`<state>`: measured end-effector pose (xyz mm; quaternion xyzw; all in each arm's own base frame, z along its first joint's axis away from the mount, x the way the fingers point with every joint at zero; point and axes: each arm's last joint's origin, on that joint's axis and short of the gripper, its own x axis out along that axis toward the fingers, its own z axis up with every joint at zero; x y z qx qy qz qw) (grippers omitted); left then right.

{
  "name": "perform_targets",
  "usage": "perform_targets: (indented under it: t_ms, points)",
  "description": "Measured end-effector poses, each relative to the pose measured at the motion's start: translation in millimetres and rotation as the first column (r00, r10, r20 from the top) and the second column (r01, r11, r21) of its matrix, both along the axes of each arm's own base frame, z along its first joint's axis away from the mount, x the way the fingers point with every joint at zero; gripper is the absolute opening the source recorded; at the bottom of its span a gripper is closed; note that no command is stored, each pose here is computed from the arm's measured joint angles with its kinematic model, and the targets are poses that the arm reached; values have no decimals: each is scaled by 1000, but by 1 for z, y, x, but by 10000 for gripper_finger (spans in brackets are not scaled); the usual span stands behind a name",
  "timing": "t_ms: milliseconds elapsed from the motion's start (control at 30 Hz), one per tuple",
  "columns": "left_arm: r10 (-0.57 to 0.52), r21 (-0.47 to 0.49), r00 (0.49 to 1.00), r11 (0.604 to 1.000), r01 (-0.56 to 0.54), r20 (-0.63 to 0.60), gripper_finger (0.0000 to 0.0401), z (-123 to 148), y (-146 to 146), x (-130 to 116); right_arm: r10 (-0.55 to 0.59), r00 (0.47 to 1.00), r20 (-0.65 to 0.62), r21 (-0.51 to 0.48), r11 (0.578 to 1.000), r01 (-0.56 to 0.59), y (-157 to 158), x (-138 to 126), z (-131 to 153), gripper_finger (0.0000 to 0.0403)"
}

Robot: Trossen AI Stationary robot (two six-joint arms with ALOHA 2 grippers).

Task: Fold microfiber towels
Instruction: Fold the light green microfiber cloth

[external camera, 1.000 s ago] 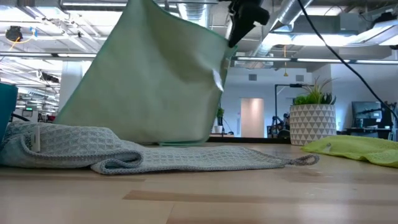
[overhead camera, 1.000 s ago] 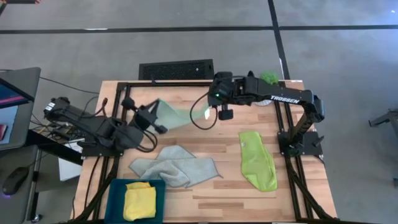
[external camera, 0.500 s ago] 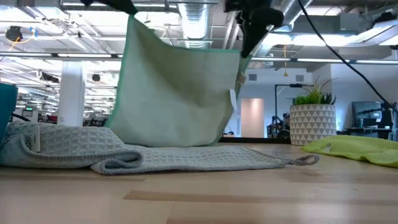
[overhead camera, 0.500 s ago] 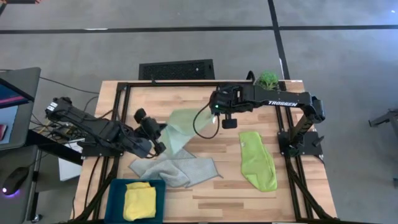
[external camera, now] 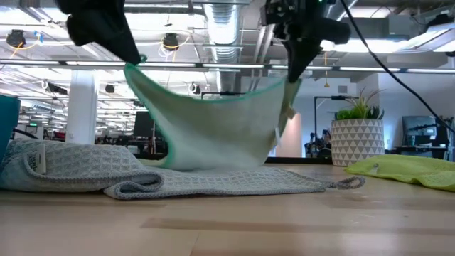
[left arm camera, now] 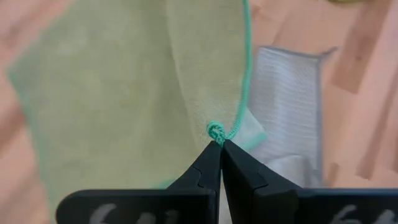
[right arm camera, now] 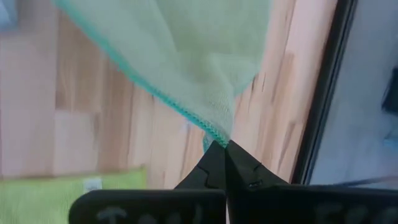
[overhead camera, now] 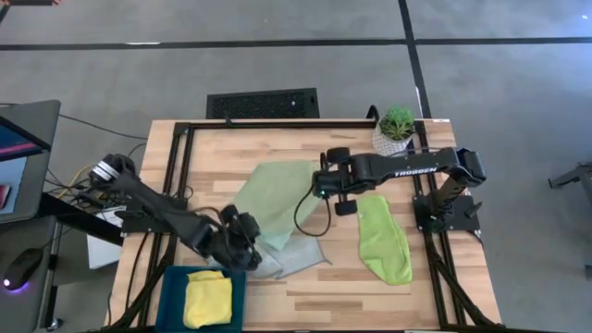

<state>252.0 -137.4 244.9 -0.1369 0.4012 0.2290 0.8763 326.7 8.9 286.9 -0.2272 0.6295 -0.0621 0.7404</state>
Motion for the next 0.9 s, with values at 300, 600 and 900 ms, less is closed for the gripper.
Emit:
perform_targets:
  t_ms: [300, 600, 900]
  points:
    - [150, -75, 989, 986, -149, 14, 0, -29, -21, 7, 63, 988, 141, -65, 996, -54, -13, 19, -3, 8]
    - [397, -48, 917, 918, -395, 48, 0, -32, -13, -8, 75, 970, 230, -125, 991, -47, -46, 47, -19, 8]
    - [582, -26, 808, 810, -586, -92, 0, -35, 0, -26, 123, 938, 325, -207, 977, -56, -76, 84, -47, 8]
